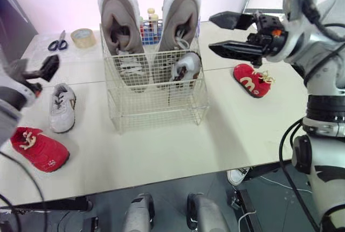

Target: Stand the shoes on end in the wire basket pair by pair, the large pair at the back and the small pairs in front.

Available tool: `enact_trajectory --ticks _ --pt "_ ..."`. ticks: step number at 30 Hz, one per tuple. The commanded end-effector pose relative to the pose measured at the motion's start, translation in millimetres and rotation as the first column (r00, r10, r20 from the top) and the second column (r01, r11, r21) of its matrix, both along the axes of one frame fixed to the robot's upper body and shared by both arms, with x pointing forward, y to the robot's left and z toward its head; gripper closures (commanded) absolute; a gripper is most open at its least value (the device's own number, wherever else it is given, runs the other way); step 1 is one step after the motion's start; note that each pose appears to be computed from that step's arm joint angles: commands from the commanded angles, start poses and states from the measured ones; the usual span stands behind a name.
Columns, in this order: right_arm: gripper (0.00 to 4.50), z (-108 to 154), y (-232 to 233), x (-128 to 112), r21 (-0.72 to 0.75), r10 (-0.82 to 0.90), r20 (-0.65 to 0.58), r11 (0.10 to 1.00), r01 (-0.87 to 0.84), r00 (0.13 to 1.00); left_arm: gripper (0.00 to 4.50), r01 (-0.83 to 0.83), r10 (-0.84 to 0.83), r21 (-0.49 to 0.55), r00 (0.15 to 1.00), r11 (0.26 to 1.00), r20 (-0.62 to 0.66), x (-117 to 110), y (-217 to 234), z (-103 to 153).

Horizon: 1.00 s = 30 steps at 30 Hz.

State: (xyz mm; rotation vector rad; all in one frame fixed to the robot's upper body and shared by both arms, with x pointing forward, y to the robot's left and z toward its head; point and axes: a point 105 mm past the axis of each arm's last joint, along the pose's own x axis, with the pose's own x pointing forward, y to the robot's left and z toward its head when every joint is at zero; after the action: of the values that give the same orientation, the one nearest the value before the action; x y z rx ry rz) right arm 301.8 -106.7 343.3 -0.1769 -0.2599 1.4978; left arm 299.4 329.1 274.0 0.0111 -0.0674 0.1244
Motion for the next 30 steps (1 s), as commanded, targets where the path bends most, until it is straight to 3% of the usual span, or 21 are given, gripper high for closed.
enact_trajectory --ticks 1,6,11,22,26,30 --pt "0.00 -27 20 -20 -0.131 0.100 -0.024 0.986 -0.103 0.995 0.06 -0.124 0.133 0.067 0.976 0.990 -0.170 5 35 -18" --pt "0.00 -45 29 -25 -0.180 0.118 -0.018 0.976 -0.119 0.993 0.06 -0.191 0.198 0.055 0.909 0.980 -0.366 23 61 -54" --pt "0.00 -47 27 -28 -0.189 0.104 -0.019 0.976 -0.106 0.994 0.06 -0.210 0.209 0.048 0.870 0.977 -0.447 32 71 -70" --pt "0.00 -45 23 -28 -0.183 0.055 -0.007 0.982 -0.056 0.998 0.06 -0.177 0.022 -0.193 0.787 0.965 -0.616 47 55 -134" --pt "0.00 -46 22 -24 -0.182 0.032 0.002 0.983 -0.031 1.000 1.29 -0.191 0.035 -0.179 0.772 0.965 -0.634 52 57 -145" --pt "0.00 -45 22 -22 -0.175 0.018 0.011 0.984 -0.016 1.000 3.28 -0.191 0.033 -0.186 0.779 0.964 -0.627 57 55 -146"
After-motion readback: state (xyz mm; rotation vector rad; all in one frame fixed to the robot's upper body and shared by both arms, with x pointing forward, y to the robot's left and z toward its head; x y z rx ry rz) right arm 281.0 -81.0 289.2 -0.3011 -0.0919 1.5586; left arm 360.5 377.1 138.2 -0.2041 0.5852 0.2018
